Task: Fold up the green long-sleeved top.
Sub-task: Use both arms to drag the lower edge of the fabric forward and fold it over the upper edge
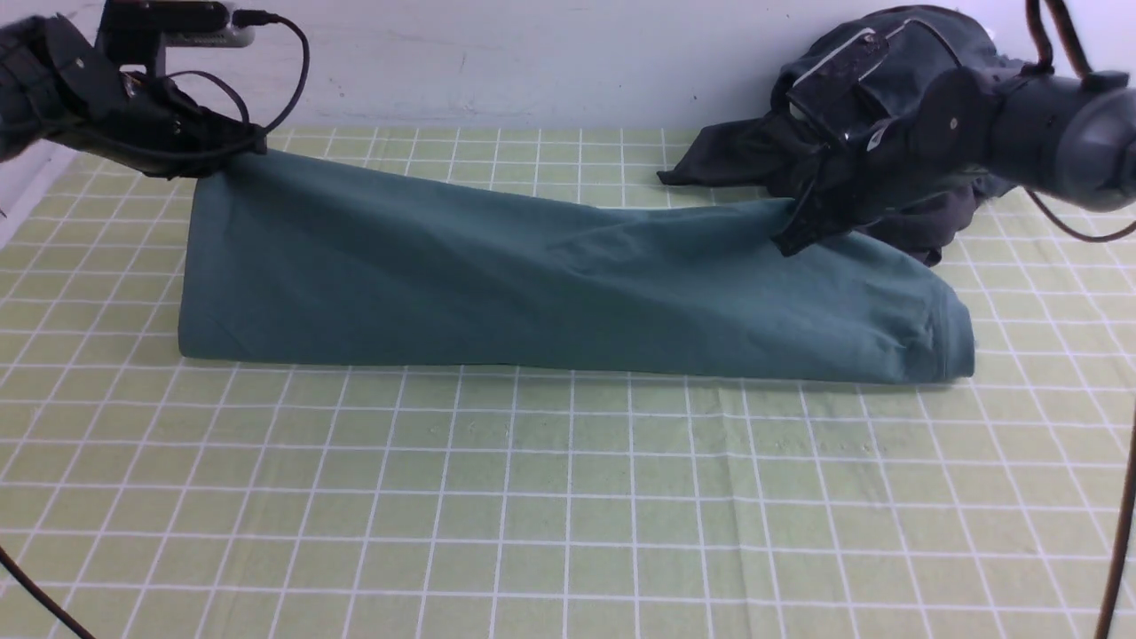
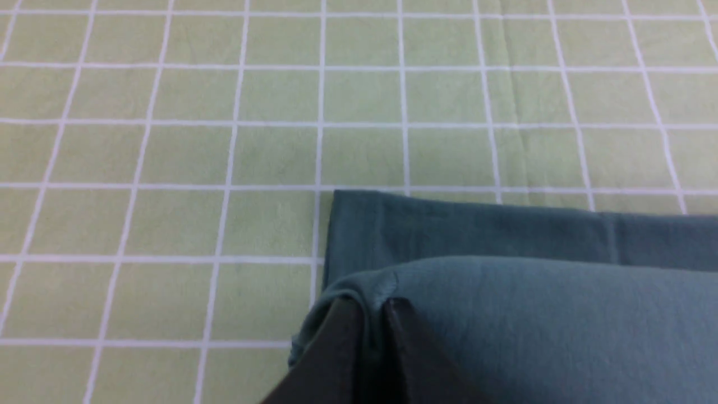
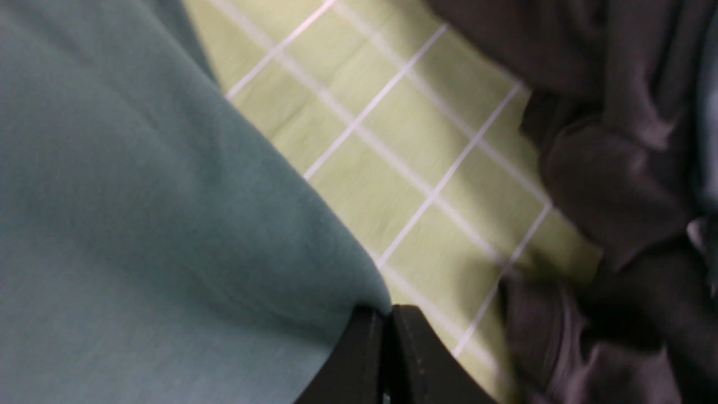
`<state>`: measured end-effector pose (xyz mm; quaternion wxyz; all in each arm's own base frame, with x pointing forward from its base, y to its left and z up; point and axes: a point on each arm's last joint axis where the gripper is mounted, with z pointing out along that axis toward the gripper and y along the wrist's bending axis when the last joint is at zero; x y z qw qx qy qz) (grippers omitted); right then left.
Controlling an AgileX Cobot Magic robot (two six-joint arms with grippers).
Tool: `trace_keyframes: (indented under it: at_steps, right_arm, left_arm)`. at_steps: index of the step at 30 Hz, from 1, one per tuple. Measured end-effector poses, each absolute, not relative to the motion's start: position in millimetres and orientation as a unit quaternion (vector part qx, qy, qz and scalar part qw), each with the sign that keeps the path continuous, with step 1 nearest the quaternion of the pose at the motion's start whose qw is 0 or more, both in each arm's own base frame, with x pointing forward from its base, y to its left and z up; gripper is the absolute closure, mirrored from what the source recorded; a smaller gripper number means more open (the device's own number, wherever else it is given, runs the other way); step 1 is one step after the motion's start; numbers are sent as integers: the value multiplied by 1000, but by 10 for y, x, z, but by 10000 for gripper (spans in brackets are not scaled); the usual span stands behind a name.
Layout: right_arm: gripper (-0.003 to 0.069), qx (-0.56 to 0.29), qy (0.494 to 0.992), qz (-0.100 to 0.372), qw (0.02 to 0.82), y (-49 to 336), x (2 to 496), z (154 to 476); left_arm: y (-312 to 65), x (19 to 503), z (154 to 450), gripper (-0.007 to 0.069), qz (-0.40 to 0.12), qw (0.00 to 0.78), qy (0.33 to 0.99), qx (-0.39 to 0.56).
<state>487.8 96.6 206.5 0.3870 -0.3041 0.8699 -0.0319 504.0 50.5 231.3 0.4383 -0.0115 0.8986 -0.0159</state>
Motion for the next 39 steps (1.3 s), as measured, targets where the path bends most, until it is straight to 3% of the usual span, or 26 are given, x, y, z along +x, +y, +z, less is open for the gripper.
trace_keyframes:
  at_steps: [6,9,10,12,14,18,19,23,25,26,30,31,33,36,39]
  right_arm:
    - [659,-299,869,-37,393,979,4996,1702]
    - [603,-284,874,-32,393,982,5030,1556]
    - [597,-284,873,-32,394,982,5031,1558]
    - [505,-272,868,-34,414,980,5054,1611]
    - [421,-267,861,-36,430,979,5060,1703]
    - [325,-268,850,-42,452,971,5036,1938]
    - [300,-266,845,-43,462,966,5005,2101]
    - [323,-227,858,8,460,1024,4814,2543]
    - [369,-216,866,32,450,1076,4770,2579]
    - [442,-214,877,74,423,1208,4702,2552]
    - [622,-270,880,128,368,1544,4659,2172]
    - [628,-273,880,129,366,1559,4661,2144]
    - [662,-288,878,137,357,1659,4727,1778]
    - [670,-282,878,116,369,1628,4835,1457]
    - [670,-269,879,103,381,1550,4892,1391]
  left_arm:
    - [536,5176,1875,554,-18,435,899,-33]
    - [551,5214,1723,391,-13,436,899,-38]
    - [552,5217,1718,391,-13,436,899,-38]
    - [562,5231,1747,242,-8,450,892,-40]
    - [559,5223,1831,148,-9,455,889,-39]
    - [529,5198,2033,88,-21,444,895,-30]
    - [500,5159,2216,81,-32,432,901,-20]
    - [321,4965,2602,165,-86,352,932,16]
    - [227,4937,2631,219,-106,337,935,22]
    - [72,4914,2611,282,-129,315,939,40]
    - [-425,4993,2368,475,-145,309,931,129]
    - [-448,5000,2349,483,-144,310,930,133]
    - [-669,5098,2120,582,-126,330,918,180]
    - [-748,5212,1810,620,-103,345,911,201]
    - [-709,5293,1631,628,-75,362,906,207]
